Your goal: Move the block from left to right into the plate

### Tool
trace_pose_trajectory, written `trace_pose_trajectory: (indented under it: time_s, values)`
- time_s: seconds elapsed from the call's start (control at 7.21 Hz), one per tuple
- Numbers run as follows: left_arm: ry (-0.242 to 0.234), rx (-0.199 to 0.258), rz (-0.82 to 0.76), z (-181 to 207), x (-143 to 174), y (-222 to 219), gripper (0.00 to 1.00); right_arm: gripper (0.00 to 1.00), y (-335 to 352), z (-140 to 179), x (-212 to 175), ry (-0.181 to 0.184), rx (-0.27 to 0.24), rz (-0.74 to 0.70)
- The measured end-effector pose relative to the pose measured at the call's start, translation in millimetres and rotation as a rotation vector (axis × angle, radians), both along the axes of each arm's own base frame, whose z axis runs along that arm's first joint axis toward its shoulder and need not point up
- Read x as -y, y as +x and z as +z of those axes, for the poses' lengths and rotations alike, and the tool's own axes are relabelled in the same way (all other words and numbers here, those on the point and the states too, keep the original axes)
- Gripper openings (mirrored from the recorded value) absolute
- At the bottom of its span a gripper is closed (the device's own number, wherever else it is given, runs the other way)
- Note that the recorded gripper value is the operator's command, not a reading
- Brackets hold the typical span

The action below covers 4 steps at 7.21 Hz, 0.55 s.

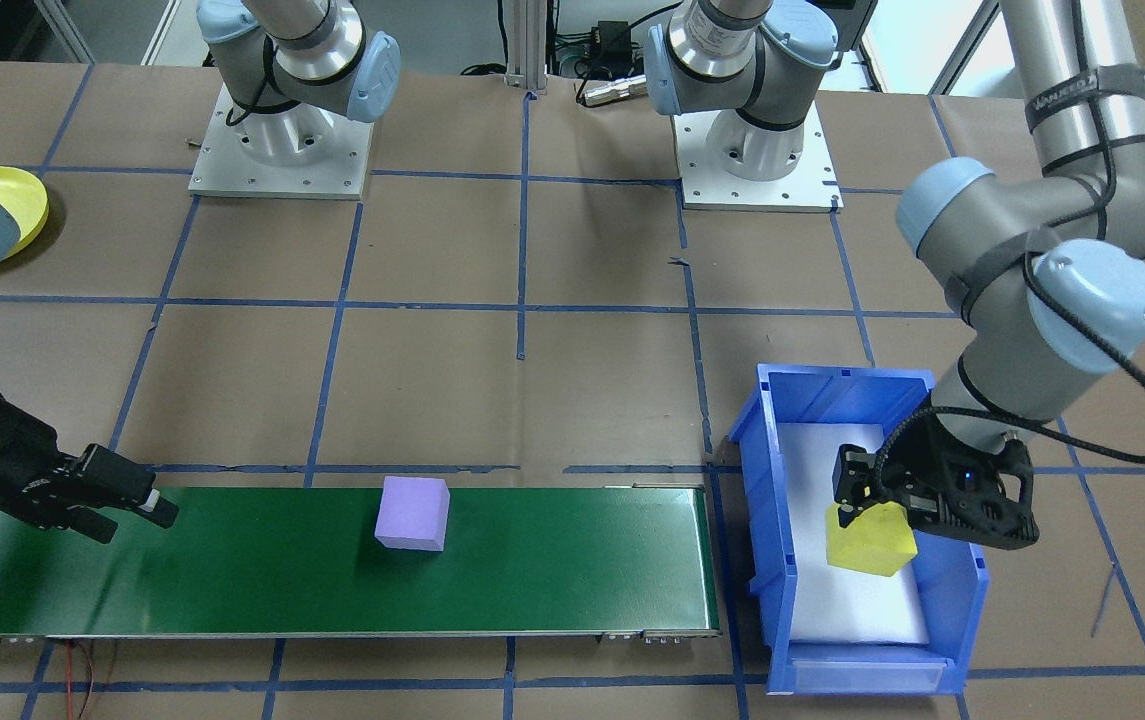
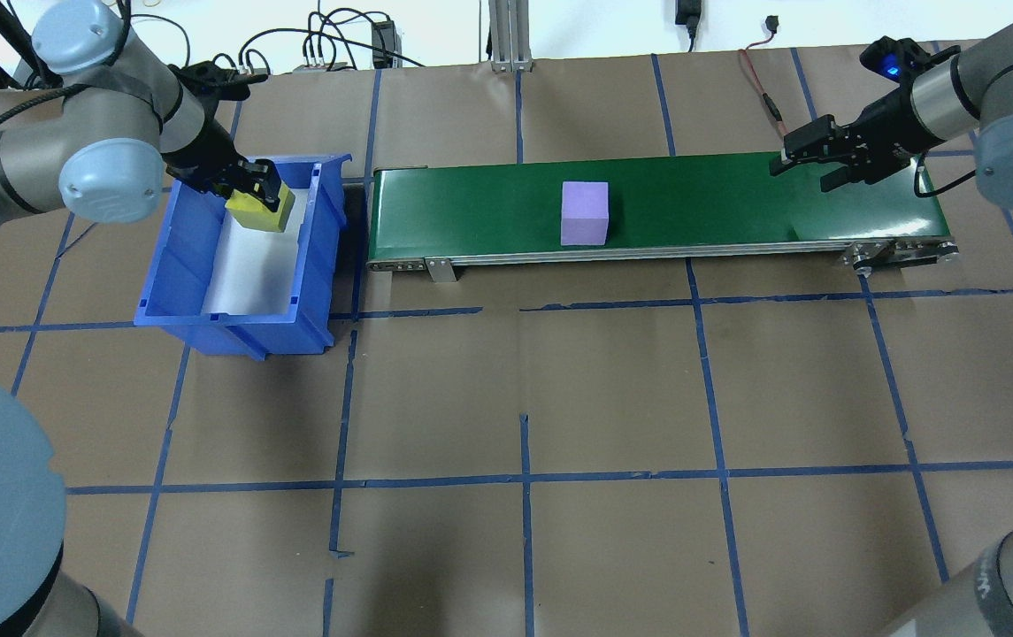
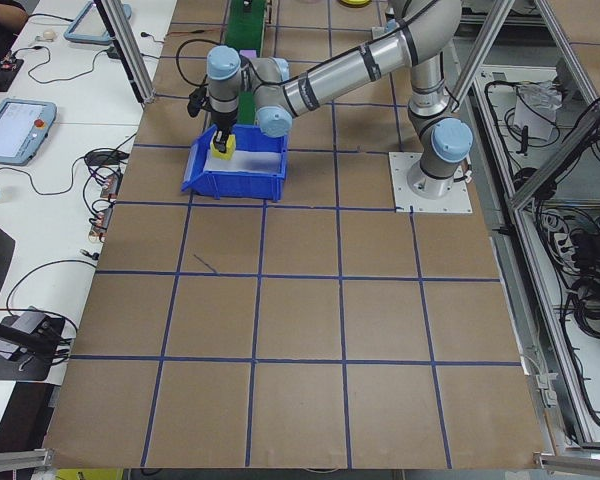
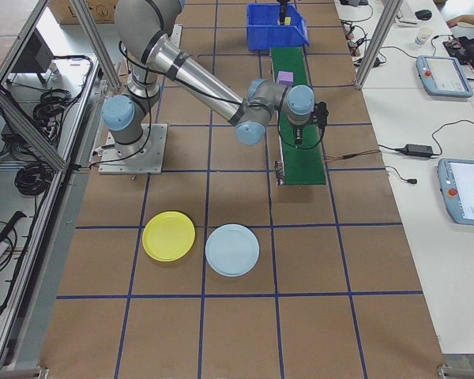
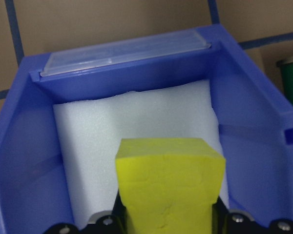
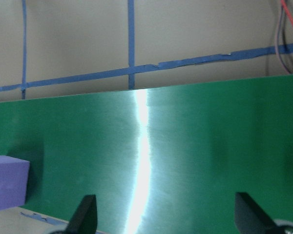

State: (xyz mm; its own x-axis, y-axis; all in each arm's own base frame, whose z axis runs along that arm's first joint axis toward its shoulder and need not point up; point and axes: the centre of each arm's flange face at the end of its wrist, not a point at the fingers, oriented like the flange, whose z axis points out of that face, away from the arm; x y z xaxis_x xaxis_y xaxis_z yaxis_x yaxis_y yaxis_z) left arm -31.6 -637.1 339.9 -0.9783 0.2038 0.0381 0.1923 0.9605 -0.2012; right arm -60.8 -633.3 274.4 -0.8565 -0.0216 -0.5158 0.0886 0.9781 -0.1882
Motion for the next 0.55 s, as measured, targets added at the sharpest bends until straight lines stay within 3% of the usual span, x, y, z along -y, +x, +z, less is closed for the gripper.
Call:
trace_pose_trajectory:
  time_s: [0.28, 0.55]
  values:
    - [-0.069, -0.041, -0.023, 51, -19, -81, 0.40, 1.00, 1, -2, -1, 0.000, 0.013, -0.002]
    - [-0.078, -0.111, -0.039, 38, -17, -138, 0.41, 1.00, 1, -2, -1, 0.001, 0.015, -0.002]
